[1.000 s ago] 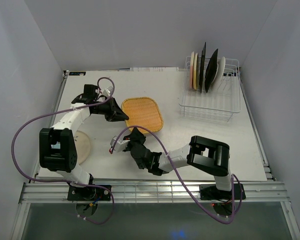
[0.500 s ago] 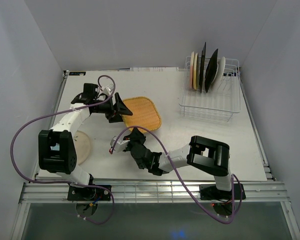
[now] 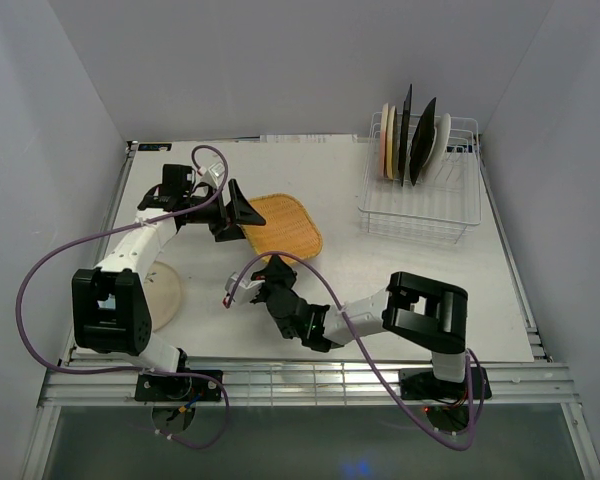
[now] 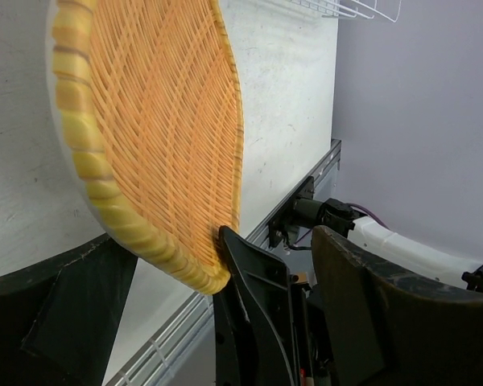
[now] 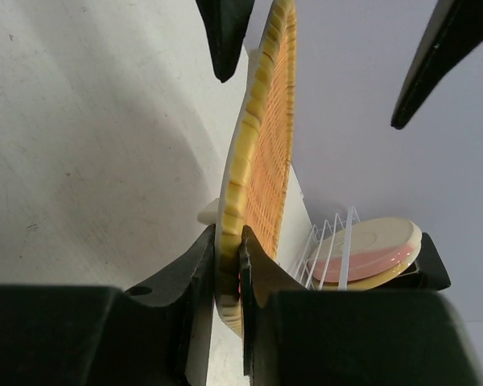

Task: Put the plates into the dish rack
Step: Pick up the plate from the dish rack.

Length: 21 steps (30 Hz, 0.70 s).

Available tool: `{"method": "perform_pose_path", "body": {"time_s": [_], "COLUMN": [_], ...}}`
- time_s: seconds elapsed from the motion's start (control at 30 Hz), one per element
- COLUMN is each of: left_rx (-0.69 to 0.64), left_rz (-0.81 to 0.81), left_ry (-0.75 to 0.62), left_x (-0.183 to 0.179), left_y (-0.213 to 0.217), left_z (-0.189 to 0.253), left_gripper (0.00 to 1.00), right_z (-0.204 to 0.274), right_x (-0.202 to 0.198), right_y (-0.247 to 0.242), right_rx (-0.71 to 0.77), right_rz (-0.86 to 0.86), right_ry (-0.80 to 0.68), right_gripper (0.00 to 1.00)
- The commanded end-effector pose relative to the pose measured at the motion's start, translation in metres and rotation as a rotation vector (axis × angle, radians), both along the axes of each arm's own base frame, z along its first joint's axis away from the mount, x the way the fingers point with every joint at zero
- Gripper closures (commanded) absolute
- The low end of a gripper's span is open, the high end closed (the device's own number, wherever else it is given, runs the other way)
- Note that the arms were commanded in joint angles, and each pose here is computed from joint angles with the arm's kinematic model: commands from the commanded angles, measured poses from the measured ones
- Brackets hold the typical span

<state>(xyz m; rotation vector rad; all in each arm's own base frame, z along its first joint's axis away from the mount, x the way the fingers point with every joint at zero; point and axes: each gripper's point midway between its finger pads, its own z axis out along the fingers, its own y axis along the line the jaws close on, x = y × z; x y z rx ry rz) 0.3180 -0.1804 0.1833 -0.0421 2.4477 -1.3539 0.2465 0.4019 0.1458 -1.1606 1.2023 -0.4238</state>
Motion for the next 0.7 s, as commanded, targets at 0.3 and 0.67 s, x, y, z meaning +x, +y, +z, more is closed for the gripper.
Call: {"method": "perform_pose_path", "body": {"time_s": [0.3,0.67], "left_rx": [0.032,0.091], "left_rz": [0.088,0.303], "left_ry": [-0.247,-0.524], "left_x": [0.027,0.034], "left_y": [0.012,0.036], "left_z": [0.043,0.073], "left_gripper": [0.03,0.02], "right_z": [0.071,0.095], "right_x": [-0.003,-0.007], "right_y": [-0.025,-0.047], "right_rx": [0.274,0.432], "right_rz": [-0.017,0.03], "right_ry": [0.018,0.131], "right_gripper": [0.92,0.92]}}
